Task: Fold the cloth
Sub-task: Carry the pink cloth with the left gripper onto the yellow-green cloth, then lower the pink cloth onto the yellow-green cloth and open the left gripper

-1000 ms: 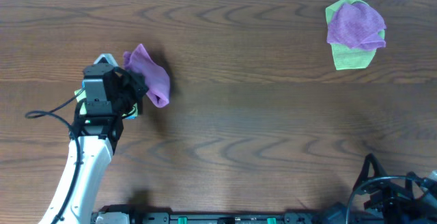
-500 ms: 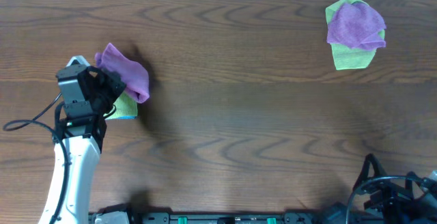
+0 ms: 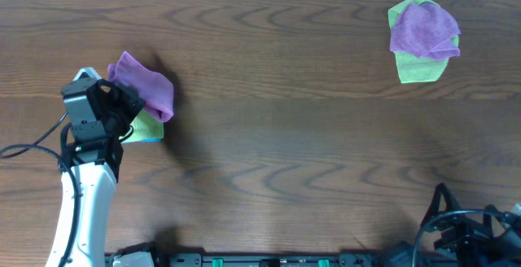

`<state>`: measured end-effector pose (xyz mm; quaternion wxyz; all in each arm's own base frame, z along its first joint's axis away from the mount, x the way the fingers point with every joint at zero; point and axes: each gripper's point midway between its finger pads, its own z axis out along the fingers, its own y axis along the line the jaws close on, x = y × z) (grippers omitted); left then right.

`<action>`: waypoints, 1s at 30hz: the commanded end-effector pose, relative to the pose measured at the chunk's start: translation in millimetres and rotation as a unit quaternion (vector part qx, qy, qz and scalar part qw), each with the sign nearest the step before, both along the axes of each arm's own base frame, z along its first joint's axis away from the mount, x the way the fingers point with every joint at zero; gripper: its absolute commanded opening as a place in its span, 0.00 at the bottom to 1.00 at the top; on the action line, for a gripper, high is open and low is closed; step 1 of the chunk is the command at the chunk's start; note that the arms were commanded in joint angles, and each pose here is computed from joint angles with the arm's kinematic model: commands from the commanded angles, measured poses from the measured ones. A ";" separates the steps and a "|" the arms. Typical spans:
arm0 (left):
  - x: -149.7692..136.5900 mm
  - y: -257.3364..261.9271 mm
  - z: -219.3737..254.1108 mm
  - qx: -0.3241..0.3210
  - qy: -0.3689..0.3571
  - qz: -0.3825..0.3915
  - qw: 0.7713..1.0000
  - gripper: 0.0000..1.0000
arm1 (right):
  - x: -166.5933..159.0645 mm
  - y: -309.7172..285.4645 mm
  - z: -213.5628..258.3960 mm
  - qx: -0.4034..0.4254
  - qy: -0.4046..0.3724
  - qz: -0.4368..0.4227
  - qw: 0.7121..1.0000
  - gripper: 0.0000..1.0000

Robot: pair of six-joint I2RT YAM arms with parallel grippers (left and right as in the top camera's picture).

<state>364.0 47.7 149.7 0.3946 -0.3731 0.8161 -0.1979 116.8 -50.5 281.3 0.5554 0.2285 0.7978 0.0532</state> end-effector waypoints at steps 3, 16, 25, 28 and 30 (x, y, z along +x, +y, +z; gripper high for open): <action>3.4 16.4 16.4 0.017 -0.018 0.009 1.000 0.06 | -0.8 -2.7 -0.2 0.002 -0.002 -0.010 1.000 0.99; -14.0 26.2 -2.9 0.021 0.032 0.021 0.999 0.06 | -0.8 -2.7 -0.2 0.002 -0.002 -0.010 1.000 0.99; -29.0 38.8 -17.0 0.036 0.075 0.053 0.995 0.06 | -0.8 -2.7 -0.2 0.002 -0.002 -0.010 1.000 0.99; -33.7 43.3 -20.5 0.037 0.086 0.062 0.994 0.06 | -0.8 -2.7 -0.2 0.002 -0.002 -0.010 1.000 0.99; -37.2 46.0 -23.1 0.039 0.094 0.068 0.992 0.06 | -0.8 -2.7 -0.2 0.002 -0.002 -0.010 1.000 0.99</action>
